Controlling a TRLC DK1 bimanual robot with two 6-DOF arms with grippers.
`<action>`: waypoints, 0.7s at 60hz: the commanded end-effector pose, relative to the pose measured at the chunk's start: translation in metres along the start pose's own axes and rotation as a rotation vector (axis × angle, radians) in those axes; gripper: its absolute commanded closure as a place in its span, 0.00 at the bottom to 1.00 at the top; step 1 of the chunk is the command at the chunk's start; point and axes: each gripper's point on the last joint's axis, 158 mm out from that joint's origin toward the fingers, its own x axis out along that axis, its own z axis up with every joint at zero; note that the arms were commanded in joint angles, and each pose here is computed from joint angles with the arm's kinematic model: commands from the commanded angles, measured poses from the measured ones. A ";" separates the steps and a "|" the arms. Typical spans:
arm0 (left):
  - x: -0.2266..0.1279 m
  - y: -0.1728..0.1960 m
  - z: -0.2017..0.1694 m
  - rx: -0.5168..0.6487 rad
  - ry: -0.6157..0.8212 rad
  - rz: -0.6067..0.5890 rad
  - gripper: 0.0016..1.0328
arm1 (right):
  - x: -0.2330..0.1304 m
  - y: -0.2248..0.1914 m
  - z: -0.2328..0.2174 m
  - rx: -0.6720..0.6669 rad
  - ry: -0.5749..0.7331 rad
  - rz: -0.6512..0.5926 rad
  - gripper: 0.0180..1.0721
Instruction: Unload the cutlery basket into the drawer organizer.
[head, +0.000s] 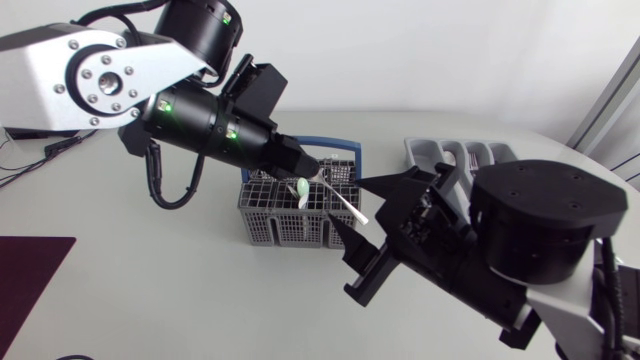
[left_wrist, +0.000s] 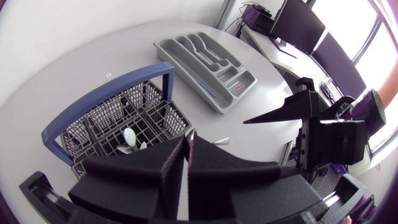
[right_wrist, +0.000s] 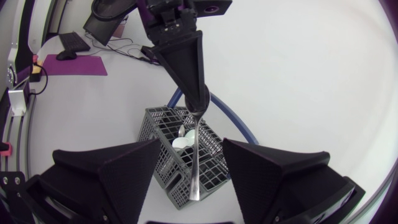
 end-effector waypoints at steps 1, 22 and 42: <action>0.003 -0.007 0.010 -0.011 -0.018 -0.029 0.88 | 0.005 0.007 -0.011 -0.044 0.020 0.006 0.40; 0.004 -0.023 0.007 0.009 -0.001 -0.059 0.88 | 0.021 0.004 -0.007 -0.073 0.030 -0.002 0.52; 0.007 -0.025 0.002 0.015 0.013 -0.061 0.88 | 0.026 -0.001 -0.007 -0.070 0.036 -0.014 0.63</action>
